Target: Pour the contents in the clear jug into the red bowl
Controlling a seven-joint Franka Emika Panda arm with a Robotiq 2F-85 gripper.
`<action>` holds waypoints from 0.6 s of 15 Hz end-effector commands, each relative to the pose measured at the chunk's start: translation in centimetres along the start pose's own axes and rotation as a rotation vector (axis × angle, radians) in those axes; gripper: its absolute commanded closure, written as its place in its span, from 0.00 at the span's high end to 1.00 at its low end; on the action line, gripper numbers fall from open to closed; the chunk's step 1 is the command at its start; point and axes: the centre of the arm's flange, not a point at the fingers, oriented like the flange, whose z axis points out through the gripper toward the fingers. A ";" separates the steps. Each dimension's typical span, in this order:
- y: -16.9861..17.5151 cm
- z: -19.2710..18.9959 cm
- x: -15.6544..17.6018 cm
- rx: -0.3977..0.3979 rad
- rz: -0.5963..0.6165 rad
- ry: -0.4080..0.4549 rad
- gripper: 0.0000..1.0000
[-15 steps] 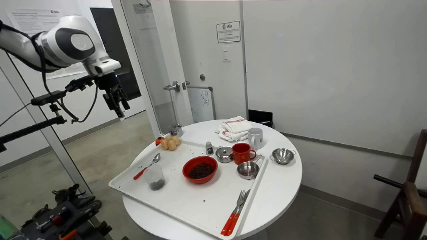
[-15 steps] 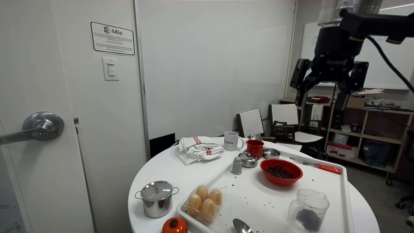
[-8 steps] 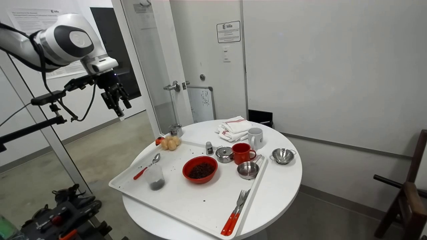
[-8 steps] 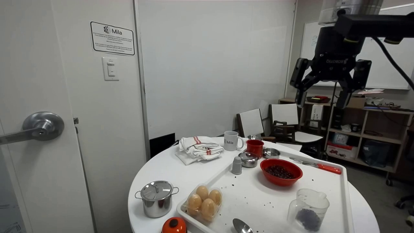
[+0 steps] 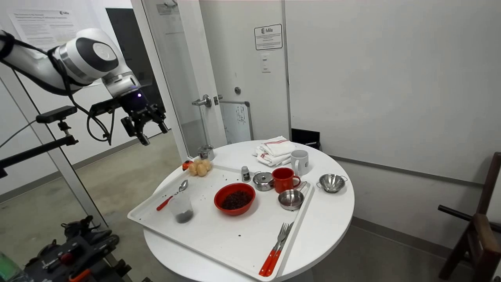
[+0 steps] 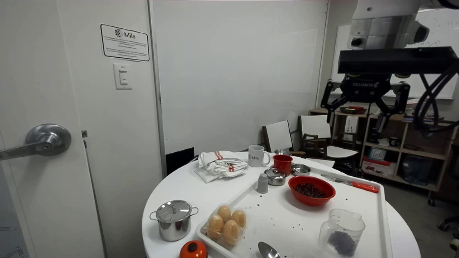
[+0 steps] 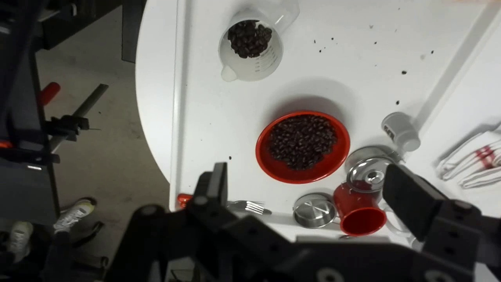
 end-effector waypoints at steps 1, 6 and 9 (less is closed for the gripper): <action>-1.4 2.6 -1.1 -0.069 0.177 0.069 1.00; -1.4 6.4 -2.5 -0.124 0.415 0.183 1.00; -0.2 6.5 -1.9 -0.122 0.380 0.157 1.00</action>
